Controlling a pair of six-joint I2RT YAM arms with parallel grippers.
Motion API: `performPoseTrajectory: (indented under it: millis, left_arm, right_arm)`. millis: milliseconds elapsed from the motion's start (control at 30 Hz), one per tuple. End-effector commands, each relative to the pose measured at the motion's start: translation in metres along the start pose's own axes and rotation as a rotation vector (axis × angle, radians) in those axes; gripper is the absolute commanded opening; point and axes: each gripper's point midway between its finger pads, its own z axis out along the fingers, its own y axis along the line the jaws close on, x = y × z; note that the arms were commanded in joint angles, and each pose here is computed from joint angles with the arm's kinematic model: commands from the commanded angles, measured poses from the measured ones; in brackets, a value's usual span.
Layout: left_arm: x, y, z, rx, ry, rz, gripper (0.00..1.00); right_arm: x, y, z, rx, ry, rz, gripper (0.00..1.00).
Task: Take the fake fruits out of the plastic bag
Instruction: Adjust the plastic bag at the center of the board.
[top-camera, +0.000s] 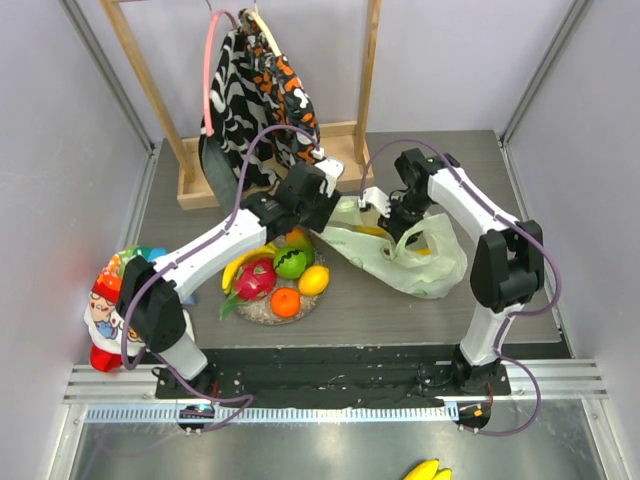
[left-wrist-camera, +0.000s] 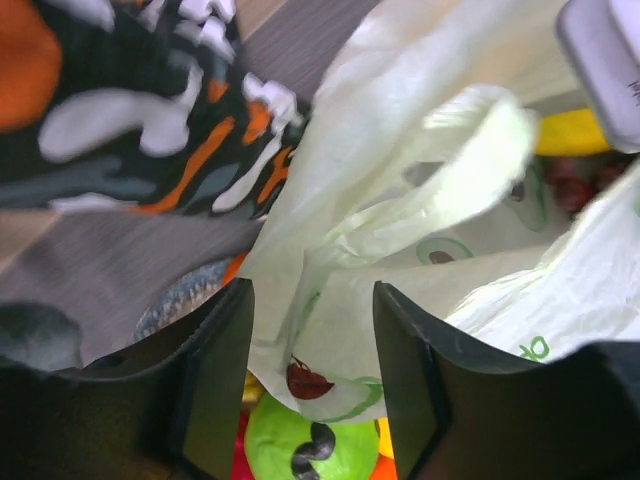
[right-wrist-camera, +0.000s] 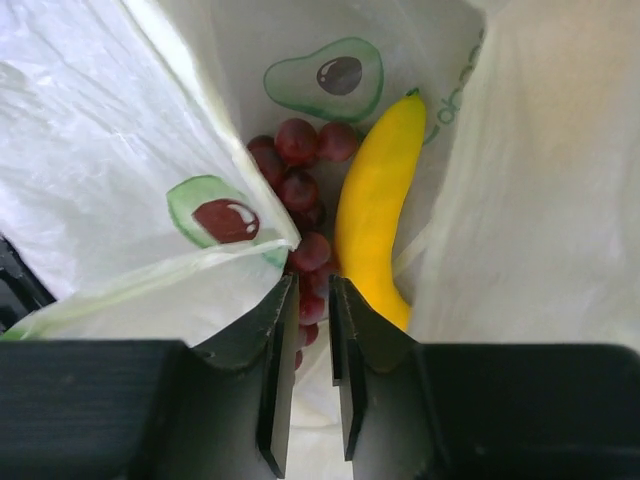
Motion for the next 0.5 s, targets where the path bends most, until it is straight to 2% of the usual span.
performPoseTrajectory:
  millis: [0, 33, 100, 133, 333, 467]
  left_arm:
    - [-0.051, -0.022, -0.037, 0.240, -0.188, 0.309, 0.57]
    - [-0.055, -0.030, -0.043, 0.303, -0.229, 0.358, 0.57]
    - [-0.064, -0.038, -0.051, 0.350, -0.322, 0.492, 0.65]
    - [-0.068, -0.044, -0.052, 0.380, -0.346, 0.513, 0.66]
    - [-0.078, -0.061, -0.033, 0.458, -0.300, 0.562, 0.66]
    - [-0.067, -0.077, -0.034, 0.549, -0.289, 0.711, 0.62]
  right_arm:
    - [-0.012, 0.008, -0.033, 0.103, -0.076, 0.031, 0.28]
    - [-0.014, 0.010, -0.035, 0.109, -0.086, 0.035, 0.29]
    - [-0.016, 0.013, -0.036, 0.107, -0.102, 0.055, 0.30]
    - [-0.019, 0.015, -0.036, 0.100, -0.117, 0.061, 0.30]
    - [-0.021, 0.016, -0.037, 0.104, -0.142, 0.122, 0.31]
    - [-0.020, 0.023, -0.046, 0.119, -0.170, 0.163, 0.31]
